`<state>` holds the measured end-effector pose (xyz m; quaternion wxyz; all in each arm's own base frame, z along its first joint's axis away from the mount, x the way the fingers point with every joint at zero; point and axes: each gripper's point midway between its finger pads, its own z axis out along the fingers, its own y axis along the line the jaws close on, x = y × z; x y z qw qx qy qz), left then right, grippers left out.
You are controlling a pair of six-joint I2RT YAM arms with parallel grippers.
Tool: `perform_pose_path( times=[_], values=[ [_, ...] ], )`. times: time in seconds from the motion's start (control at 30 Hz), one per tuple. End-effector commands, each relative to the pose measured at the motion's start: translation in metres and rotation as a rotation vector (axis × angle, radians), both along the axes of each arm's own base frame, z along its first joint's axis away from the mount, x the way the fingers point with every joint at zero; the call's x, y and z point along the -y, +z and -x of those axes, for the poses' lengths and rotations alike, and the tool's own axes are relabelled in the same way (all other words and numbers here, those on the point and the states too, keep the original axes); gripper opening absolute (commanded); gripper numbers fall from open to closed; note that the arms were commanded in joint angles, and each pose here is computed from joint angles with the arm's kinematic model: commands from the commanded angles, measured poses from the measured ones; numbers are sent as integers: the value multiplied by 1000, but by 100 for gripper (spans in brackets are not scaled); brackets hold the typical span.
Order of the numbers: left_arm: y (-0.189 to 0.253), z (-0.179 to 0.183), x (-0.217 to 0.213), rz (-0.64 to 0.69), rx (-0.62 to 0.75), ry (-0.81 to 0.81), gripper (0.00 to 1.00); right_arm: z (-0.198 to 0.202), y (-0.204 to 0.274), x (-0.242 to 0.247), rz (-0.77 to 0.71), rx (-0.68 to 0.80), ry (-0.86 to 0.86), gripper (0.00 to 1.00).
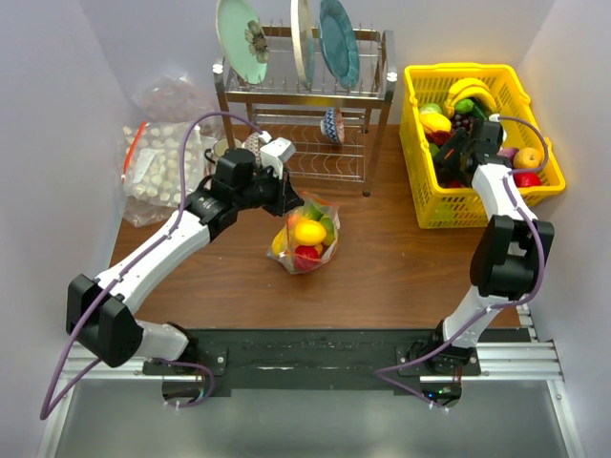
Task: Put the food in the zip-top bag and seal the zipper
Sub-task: Pick up the fake fruit from the bin, then place the fake fruit in the zipper food storage bag.
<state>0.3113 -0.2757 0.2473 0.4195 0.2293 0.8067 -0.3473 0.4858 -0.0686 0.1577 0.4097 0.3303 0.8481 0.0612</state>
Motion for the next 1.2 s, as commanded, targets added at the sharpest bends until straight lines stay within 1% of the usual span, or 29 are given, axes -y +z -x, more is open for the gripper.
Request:
perform_pose_path(
  times=[0.0, 0.03, 0.13, 0.17, 0.2, 0.27, 0.3, 0.4, 0.43, 0.6, 0.7, 0.73, 0.8, 0.83, 0.87, 0.93, 0.97, 1.03, 1.07, 1.13, 1.17],
  values=[
    [21, -3, -4, 43, 65, 12, 0, -15, 19, -4, -16, 69, 23, 65],
    [22, -3, -4, 43, 66, 12, 0, -13, 19, -3, -13, 64, 23, 61],
    [21, -3, -4, 42, 66, 12, 0, -4, 41, 0, 17, 111, 7, 54],
    [21, -3, -4, 40, 65, 13, 0, 2, 46, 0, 24, 124, 1, 54],
    [20, -3, -4, 41, 63, 10, 0, 7, 66, 1, 36, 165, -3, 53],
    [20, -3, -3, 43, 61, 8, 0, 15, 86, 2, 59, 197, -9, 53],
    [21, -2, -3, 45, 63, 5, 0, 25, 104, 4, 76, 226, -21, 54],
    [21, -2, -2, 47, 63, 4, 0, 38, 127, 4, 96, 269, -28, 55],
    [22, -2, -3, 47, 63, 4, 0, 45, 141, 3, 104, 300, -28, 55],
    [23, -2, -3, 51, 65, 5, 0, 61, 164, -6, 100, 343, 2, 55],
    [24, -2, -3, 55, 66, 7, 0, 70, 177, -24, 54, 385, 72, 54],
    [25, -2, -2, 57, 69, 6, 0, 74, 173, -37, 13, 389, 136, 53],
    [26, -2, -2, 58, 69, 7, 0, 83, 186, -56, -26, 441, 216, 51],
    [27, -2, -2, 60, 72, 7, 0, 86, 185, -64, -46, 443, 251, 51],
    [28, -2, -2, 60, 73, 8, 0, 93, 191, -82, -69, 456, 322, 50],
    [27, -3, -3, 60, 72, 10, 0, 103, 195, -101, -72, 459, 402, 50],
    [28, -3, -2, 59, 73, 11, 0, 112, 196, -121, -78, 453, 460, 50],
    [29, -3, -3, 59, 74, 13, 0, 121, 199, -144, -79, 457, 540, 50],
    [30, -3, -3, 59, 76, 14, 0, 131, 199, -170, -101, 456, 631, 50],
    [30, -4, -3, 57, 75, 17, 0, 142, 199, -192, -129, 458, 712, 50],
    [30, -4, -3, 55, 75, 20, 0, 152, 200, -214, -147, 466, 784, 48]
  ],
)
